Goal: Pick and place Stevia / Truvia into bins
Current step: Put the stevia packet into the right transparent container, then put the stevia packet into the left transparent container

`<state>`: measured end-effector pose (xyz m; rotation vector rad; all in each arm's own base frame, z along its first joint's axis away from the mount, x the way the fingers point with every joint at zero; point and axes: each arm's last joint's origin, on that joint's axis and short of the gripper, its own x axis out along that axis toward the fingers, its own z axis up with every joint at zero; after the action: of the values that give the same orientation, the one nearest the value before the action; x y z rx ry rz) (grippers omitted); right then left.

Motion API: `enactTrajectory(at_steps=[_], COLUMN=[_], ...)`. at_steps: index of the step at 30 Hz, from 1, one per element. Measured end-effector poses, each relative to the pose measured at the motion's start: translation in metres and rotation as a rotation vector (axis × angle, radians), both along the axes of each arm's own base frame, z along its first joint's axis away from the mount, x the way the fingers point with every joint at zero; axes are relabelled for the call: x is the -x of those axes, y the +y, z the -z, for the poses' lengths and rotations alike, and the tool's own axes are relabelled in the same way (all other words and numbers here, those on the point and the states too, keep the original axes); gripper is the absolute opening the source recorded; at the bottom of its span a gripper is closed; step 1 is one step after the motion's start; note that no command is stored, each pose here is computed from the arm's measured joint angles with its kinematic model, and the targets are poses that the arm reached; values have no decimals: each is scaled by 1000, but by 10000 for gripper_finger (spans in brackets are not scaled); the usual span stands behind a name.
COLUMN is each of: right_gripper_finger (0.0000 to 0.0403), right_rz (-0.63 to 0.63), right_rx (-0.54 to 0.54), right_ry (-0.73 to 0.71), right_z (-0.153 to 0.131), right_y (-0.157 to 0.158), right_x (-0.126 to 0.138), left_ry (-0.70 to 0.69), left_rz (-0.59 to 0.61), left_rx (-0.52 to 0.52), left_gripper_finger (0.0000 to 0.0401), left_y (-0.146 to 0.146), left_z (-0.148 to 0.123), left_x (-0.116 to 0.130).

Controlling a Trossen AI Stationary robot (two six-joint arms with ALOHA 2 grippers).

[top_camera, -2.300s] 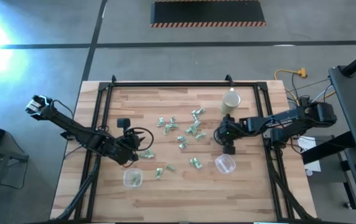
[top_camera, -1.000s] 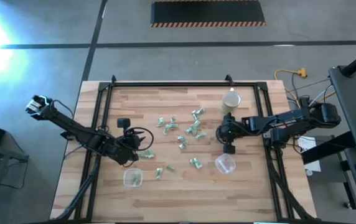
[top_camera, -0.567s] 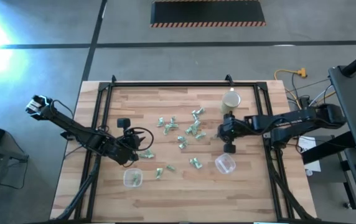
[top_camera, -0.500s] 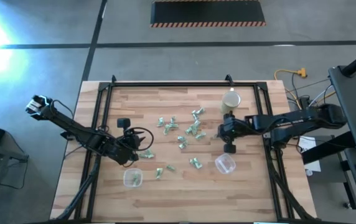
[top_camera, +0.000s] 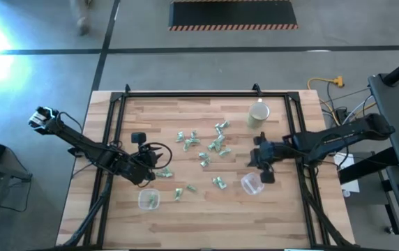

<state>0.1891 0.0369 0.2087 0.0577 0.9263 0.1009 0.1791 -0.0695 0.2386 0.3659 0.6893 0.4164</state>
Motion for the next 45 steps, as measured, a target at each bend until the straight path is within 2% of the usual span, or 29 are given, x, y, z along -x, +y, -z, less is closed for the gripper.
enactTrajectory(at_steps=[10, 20, 25, 38, 45], right_gripper_finger=[8, 8, 9, 69, 84], right_rz=[-65, -35, -10, 3, -46], right_rx=[-107, -96, -60, -66, -32], right_ry=[1, 76, 65, 65, 22], right_z=[0, 16, 16, 16, 8], right_y=[39, 49, 48, 48, 49], right_x=[6, 1, 1, 1, -2], left_ry=[-16, -18, -19, -19, 3], left_rz=[4, 5, 4, 4, 12], left_rx=[4, 5, 6, 7, 27], left_gripper_finger=[89, 89, 89, 89, 89], left_y=[-1, -1, -1, -1, -2], left_z=[-1, -1, -1, -1, 2], left_x=[-1, -2, -2, -2, -4])
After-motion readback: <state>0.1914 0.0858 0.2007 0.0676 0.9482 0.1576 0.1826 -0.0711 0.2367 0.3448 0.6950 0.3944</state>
